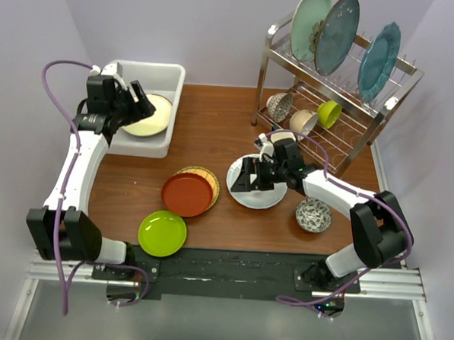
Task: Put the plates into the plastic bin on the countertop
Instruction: Pick up the plate at the center of the board.
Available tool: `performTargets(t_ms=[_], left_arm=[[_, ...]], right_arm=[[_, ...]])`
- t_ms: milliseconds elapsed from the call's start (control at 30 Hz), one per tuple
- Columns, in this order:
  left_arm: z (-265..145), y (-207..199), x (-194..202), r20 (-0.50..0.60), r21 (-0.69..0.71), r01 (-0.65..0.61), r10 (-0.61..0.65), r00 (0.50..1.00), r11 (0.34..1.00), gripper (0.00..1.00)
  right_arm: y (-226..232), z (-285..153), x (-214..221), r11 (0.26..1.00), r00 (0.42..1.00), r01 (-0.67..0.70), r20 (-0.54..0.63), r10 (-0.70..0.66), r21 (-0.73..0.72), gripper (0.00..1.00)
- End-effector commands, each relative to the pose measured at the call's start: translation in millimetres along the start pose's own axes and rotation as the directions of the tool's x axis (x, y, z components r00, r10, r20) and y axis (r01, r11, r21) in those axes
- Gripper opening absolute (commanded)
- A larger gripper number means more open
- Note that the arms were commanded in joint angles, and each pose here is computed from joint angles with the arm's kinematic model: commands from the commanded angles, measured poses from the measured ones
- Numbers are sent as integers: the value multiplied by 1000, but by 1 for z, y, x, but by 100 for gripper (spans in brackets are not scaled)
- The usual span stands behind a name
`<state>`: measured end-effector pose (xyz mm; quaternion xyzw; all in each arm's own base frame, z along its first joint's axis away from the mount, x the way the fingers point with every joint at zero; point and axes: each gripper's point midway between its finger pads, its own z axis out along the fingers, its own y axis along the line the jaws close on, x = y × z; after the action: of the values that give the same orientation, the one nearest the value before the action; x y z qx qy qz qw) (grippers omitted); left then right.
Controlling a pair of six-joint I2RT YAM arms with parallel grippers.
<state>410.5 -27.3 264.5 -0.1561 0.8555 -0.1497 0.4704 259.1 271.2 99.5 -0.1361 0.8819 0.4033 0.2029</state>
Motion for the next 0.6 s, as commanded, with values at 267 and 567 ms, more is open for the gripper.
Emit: performTargets(t_ms=[267,567], left_arm=[[-56,13,78,-153,25,-48,51,987,999,69],[-70,25,164,-348,59,33,-11,937,998,65]], right_arm=[[62,15,-16,993,997,72,-1,-72,-90,98],[70,39,-5,995,996,50,-74,-56,-81,89]])
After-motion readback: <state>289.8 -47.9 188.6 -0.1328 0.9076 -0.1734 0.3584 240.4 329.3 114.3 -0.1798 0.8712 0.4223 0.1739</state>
